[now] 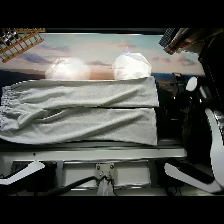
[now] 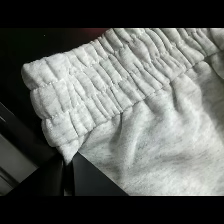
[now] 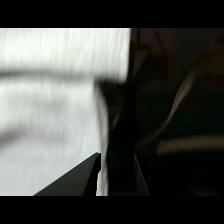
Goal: Fold the clothes and pants, and hang the long-sleeved shirts on hangers.
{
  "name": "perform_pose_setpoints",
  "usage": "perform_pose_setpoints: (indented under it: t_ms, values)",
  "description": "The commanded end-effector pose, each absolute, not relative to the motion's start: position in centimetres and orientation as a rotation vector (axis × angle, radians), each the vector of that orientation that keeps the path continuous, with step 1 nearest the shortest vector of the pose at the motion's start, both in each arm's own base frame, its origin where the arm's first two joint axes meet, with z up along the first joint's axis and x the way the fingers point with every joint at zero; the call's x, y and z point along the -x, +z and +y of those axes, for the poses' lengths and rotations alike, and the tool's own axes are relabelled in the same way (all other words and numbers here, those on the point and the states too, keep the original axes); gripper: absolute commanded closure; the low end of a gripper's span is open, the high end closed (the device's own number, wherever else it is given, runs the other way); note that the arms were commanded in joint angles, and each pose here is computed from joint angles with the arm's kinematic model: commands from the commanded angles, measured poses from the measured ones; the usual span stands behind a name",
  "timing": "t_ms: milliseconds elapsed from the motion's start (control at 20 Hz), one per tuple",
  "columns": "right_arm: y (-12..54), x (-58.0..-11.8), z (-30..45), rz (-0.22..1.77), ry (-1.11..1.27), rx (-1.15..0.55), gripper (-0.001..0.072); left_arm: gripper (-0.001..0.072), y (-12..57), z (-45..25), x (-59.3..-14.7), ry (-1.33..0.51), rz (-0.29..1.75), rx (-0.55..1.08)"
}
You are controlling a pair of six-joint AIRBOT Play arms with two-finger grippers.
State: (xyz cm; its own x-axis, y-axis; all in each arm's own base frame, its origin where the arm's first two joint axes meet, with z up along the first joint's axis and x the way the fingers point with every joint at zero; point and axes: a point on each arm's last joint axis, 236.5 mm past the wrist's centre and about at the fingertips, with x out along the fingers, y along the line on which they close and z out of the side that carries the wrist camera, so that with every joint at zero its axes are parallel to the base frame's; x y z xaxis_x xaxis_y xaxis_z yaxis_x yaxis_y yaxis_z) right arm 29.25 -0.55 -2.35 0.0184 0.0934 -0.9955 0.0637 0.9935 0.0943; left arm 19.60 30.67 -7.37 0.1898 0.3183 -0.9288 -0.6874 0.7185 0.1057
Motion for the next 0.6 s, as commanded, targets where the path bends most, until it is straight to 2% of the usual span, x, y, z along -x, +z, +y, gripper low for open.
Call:
perform_pose_setpoints:
  t_ms: [0,150,300,550]
  values:
    - [-3.0,-21.6,1.3,1.674,0.053,-0.188,0.0430,0.0676,-7.4,30.6,-19.6,0.729,1.183,0.374]
    - [-4.3,-17.9,3.6,1.733,0.109,-0.271,0.0406,0.0676,-7.4,30.6,-19.7,0.728,1.179,0.381]
    - [-6.5,-15.4,4.8,1.796,0.129,-0.322,0.0337,0.0676,-7.4,30.5,-19.7,0.728,1.179,0.383]
    - [-9.0,-11.7,3.7,1.906,0.090,-0.275,0.0337,0.0676,-7.4,30.4,-20.0,0.727,1.168,0.397]
